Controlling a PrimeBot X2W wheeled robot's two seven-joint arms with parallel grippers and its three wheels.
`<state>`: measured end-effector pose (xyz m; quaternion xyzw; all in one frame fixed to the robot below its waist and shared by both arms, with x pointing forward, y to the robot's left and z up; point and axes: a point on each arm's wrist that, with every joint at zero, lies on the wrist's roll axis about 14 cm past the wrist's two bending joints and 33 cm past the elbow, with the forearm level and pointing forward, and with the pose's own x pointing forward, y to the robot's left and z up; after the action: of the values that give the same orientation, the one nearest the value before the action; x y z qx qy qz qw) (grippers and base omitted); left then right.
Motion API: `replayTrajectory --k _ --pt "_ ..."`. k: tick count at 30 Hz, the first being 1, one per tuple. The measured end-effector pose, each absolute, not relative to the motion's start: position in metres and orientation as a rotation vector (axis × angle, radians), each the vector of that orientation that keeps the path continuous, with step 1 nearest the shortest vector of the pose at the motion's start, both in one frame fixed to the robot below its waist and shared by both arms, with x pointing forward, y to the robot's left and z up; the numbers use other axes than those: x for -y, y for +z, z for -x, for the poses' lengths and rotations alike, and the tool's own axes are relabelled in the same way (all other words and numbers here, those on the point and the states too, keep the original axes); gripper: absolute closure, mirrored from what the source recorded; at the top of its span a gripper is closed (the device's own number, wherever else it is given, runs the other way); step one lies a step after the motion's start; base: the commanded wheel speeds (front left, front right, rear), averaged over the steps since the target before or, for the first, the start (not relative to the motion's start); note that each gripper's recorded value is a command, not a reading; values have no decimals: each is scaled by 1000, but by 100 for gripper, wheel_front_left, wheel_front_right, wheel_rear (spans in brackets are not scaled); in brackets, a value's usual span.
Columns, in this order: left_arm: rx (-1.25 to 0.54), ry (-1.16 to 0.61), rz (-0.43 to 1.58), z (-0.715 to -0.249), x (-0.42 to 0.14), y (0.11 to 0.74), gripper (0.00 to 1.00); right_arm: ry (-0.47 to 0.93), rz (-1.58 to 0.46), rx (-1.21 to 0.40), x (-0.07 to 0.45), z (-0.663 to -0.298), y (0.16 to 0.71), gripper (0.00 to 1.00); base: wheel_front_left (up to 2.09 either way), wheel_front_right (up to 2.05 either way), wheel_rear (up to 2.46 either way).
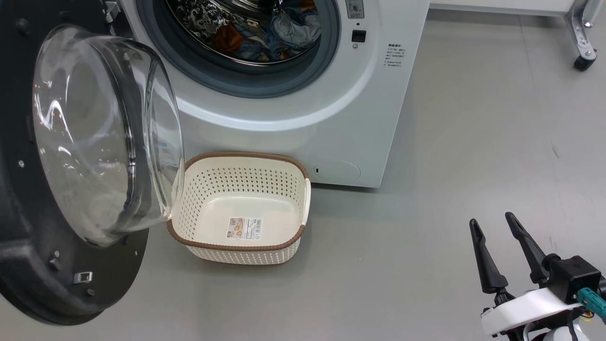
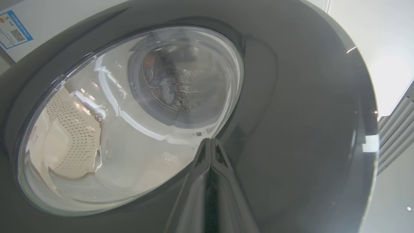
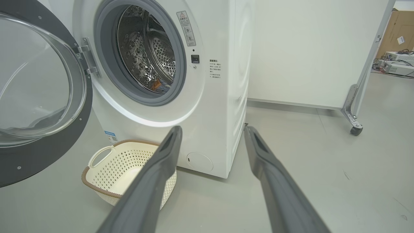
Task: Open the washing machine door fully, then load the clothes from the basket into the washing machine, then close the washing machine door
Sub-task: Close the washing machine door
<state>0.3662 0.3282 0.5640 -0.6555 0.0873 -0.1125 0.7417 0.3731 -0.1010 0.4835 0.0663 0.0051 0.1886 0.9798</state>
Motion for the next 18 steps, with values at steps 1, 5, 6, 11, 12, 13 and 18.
replayTrajectory --k 1,5,6,11,12,13,18 --pt "-194 -259 1434 -368 -324 565 100 377 -135 -9 101 -373 484 0 0 0 0" --pt "-206 -312 1428 -375 -305 572 100 368 -139 -4 103 -370 485 0 0 0 0" --pt "-207 -324 1428 -377 -301 573 100 364 -140 -3 104 -370 486 0 0 0 0" --pt "-217 -376 1420 -387 -278 579 100 349 -143 2 108 -367 488 0 0 0 0" --pt "-217 -385 1421 -389 -274 580 100 347 -145 4 108 -366 488 0 0 0 0" --pt "-222 -390 1423 -391 -269 581 100 344 -147 4 109 -366 488 0 0 0 0" --pt "-248 -420 1402 -400 -248 583 100 325 -149 7 114 -363 489 0 0 0 0"
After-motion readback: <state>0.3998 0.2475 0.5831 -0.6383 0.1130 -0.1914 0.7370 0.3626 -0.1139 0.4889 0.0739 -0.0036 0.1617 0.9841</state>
